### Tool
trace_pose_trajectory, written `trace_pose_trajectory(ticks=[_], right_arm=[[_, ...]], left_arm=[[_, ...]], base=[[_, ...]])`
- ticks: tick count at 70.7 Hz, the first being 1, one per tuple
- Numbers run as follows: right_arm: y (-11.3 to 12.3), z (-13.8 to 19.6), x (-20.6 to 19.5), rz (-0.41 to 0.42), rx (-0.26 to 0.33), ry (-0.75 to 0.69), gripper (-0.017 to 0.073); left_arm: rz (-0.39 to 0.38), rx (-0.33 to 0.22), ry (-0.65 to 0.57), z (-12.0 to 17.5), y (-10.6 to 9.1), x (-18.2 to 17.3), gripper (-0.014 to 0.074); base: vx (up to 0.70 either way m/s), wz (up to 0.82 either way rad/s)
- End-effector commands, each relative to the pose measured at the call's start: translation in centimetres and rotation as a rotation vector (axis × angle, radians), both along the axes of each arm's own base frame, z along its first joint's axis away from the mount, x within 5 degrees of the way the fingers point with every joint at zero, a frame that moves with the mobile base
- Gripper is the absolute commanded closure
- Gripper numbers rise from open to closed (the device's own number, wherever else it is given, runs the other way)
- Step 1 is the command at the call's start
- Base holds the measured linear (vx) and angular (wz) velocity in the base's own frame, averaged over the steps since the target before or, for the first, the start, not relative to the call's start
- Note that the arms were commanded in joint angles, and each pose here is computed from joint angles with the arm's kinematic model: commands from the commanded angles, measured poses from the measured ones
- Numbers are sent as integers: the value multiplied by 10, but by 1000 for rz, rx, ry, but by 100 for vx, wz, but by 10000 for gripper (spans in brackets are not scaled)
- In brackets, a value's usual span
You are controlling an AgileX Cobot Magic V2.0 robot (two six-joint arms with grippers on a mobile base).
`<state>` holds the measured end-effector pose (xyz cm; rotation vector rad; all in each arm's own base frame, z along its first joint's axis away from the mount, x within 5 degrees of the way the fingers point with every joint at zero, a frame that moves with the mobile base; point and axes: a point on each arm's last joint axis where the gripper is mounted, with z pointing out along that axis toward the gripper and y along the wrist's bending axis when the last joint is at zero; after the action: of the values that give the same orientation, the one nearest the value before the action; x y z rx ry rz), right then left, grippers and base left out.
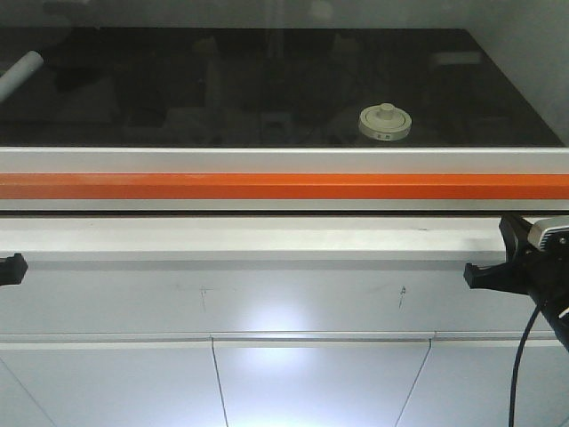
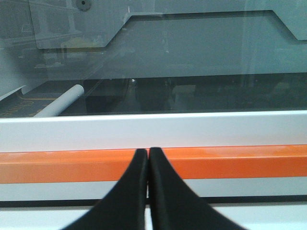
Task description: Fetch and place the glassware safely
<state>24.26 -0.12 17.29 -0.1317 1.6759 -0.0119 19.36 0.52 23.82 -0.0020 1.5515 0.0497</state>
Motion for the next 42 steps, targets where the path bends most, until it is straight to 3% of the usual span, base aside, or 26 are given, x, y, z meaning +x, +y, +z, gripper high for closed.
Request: trace_pose_trajectory(ticks=[1, 42], right_arm=[[-1, 19, 12, 6, 4, -134, 560], [-3, 4, 49, 6, 18, -101, 560]], left_arm=[[4, 0, -113, 16, 1, 1, 601], [4, 0, -111, 16, 1, 1, 601]], base=[[0, 0], [0, 0]])
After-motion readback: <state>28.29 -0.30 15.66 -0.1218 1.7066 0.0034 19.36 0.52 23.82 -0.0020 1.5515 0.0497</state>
